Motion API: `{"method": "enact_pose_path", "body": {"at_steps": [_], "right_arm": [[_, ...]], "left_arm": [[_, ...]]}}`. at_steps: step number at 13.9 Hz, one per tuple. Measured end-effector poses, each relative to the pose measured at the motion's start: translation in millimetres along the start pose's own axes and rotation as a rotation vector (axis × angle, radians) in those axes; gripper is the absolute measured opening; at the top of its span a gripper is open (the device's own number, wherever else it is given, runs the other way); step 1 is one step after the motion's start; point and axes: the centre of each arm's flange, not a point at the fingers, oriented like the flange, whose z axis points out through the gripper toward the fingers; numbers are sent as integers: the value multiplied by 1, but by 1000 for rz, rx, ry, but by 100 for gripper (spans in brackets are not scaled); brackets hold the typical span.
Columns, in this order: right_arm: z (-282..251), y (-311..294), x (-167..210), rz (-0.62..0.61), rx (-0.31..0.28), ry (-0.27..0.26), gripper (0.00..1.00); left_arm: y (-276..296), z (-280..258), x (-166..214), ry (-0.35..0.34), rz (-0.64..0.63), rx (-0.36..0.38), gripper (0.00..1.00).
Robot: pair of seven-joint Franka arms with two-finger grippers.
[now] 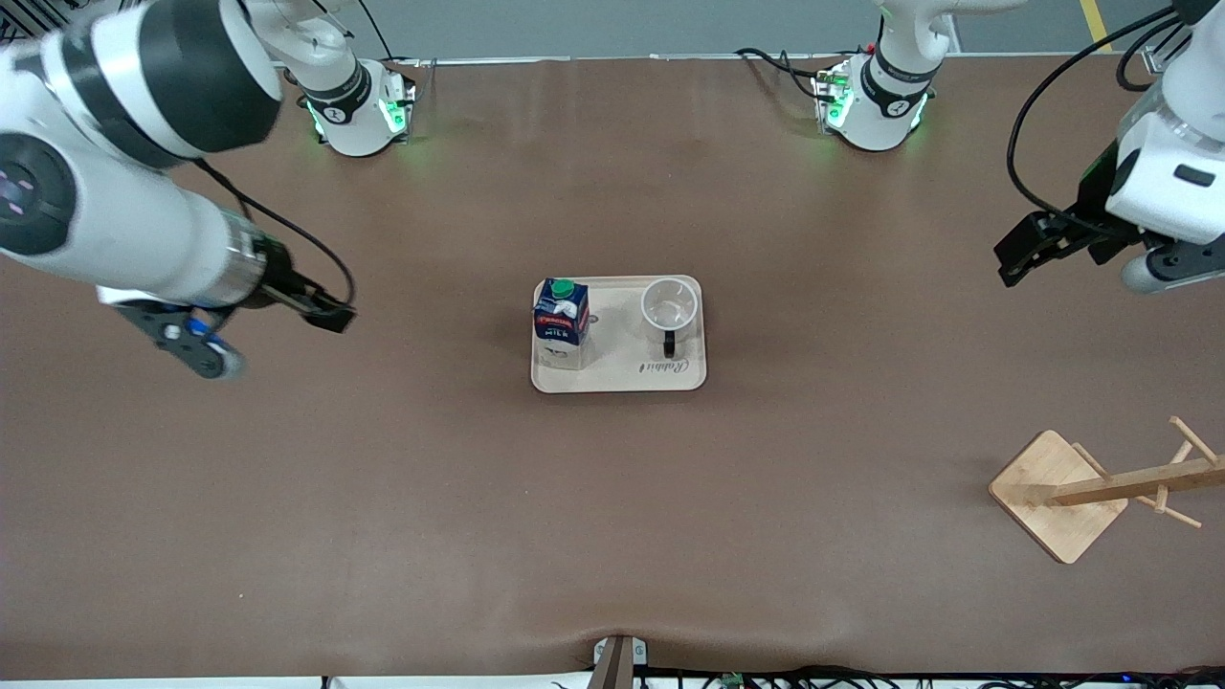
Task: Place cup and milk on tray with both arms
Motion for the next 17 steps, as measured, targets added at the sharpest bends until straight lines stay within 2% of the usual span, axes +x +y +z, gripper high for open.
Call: {"method": "enact_pose_path", "body": {"at_steps": [3,7,9,11,14,17], "right_arm": [[-15,53,32,-163,-16,23,100],[-16,157,112,-431,42,58,100],[-12,203,131,-503,61,58,100],[-12,217,119,-529,69,54,100],[-18,217,86,-556,89,116,100],[-46,224,60,-566,98,174,100]], "left_arm": [[-34,-3,-6,-11,49,-13,100],[-47,-8,-14,-9,93,-13,100],[-52,-5,-14,-15,105,-14,100],[-54,-2,-13,-21,108,-12,100],[-52,-2,-15,-23,123,-12,100],[-53,-1,-16,-29,149,-11,100]]}}
